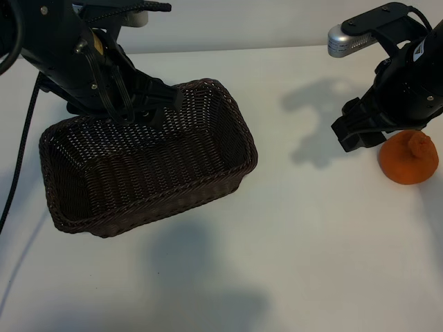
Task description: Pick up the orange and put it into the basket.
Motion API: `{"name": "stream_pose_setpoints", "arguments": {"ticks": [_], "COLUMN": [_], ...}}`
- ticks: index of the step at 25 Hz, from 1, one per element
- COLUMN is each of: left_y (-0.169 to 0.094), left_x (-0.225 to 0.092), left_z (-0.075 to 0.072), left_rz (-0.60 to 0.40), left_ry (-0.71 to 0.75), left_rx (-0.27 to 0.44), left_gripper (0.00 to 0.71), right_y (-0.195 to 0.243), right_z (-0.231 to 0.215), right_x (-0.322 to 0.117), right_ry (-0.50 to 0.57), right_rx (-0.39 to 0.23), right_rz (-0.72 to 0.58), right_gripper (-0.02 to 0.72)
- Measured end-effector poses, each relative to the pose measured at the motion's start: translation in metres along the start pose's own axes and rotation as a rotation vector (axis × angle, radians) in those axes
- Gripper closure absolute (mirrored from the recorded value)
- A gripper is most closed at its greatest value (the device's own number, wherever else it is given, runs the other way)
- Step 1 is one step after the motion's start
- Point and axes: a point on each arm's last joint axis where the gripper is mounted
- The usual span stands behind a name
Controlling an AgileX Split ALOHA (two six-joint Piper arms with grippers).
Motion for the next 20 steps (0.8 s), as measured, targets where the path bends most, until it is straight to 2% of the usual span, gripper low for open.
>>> {"name": "stream_pose_setpoints", "arguments": {"ticks": [20], "left_y": [0.0], "left_x": [0.0004], "left_z": [0.0], "left_rz": [-0.004], "left_ry": [0.0], "left_rx": [0.0], "left_gripper": [0.118], "right_y": [-0.0003], "right_z": [-0.0001], "right_x": [0.0002], "right_ry": [0.017], "right_rx": [-0.002], "right_rz": [-0.001], "right_gripper": [0.108]}}
Point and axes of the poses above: a point on each arm's last joint axis where the gripper is mounted, y pointing out along that axis toward the gripper, z along the wrist's bending axis when the last joint is at zero, x = y × z, and after that the axes turned 8 degrees about y, right-handed
